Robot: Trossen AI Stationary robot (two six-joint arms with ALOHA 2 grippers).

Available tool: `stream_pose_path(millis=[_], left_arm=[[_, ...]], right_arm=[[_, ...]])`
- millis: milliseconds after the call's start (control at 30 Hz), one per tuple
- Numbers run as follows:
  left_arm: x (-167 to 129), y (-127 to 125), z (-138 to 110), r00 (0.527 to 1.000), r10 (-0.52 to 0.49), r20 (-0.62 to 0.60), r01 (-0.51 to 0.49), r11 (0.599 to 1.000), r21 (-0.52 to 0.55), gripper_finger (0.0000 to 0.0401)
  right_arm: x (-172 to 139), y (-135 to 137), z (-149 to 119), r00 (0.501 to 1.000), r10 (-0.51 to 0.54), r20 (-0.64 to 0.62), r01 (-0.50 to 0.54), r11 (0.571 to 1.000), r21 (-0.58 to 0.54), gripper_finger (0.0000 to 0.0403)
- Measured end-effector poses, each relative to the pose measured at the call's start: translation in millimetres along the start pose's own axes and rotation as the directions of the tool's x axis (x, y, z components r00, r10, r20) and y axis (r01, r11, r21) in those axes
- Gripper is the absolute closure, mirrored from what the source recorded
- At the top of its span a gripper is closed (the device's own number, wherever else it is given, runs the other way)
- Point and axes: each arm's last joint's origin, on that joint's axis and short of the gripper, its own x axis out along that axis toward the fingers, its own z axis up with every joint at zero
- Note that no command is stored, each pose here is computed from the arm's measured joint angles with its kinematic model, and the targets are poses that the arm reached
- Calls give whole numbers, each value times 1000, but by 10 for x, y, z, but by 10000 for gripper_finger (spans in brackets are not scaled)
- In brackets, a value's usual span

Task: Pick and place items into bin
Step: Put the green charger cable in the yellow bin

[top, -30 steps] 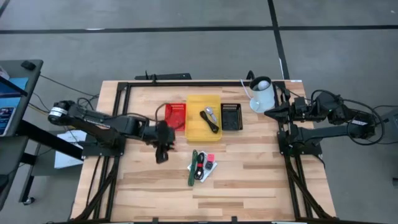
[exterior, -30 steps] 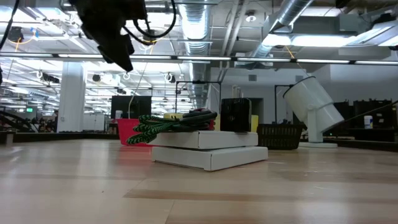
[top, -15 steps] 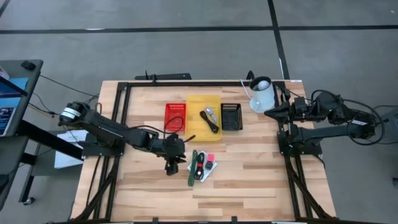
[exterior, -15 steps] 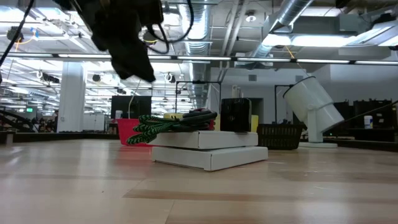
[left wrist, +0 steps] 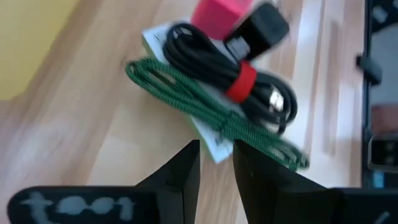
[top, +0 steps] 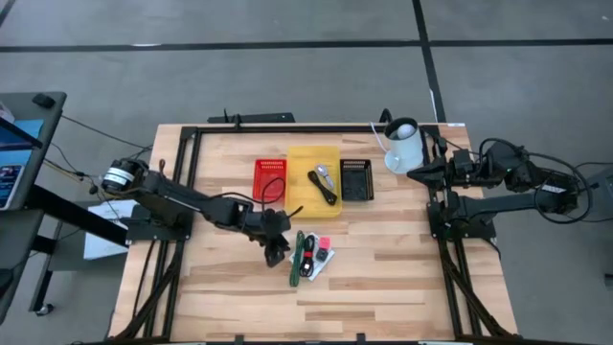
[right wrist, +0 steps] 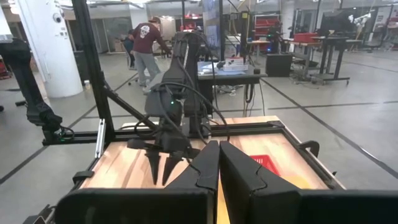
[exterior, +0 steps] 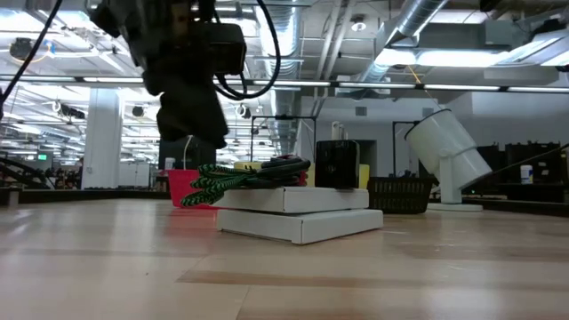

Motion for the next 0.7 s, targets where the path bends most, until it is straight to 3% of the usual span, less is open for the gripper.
stream_pose_path(millis=[267,700], left_arm=[[-10,88,88,1000,-12,19,15,987,-161,317],[-16,139,129,999,6,39,3,972,-233,267]], right_arm=[[0,0,0,1000,0,0,0,1000,0,395],[0,0,0,1000,0,0,0,1000,0,395]])
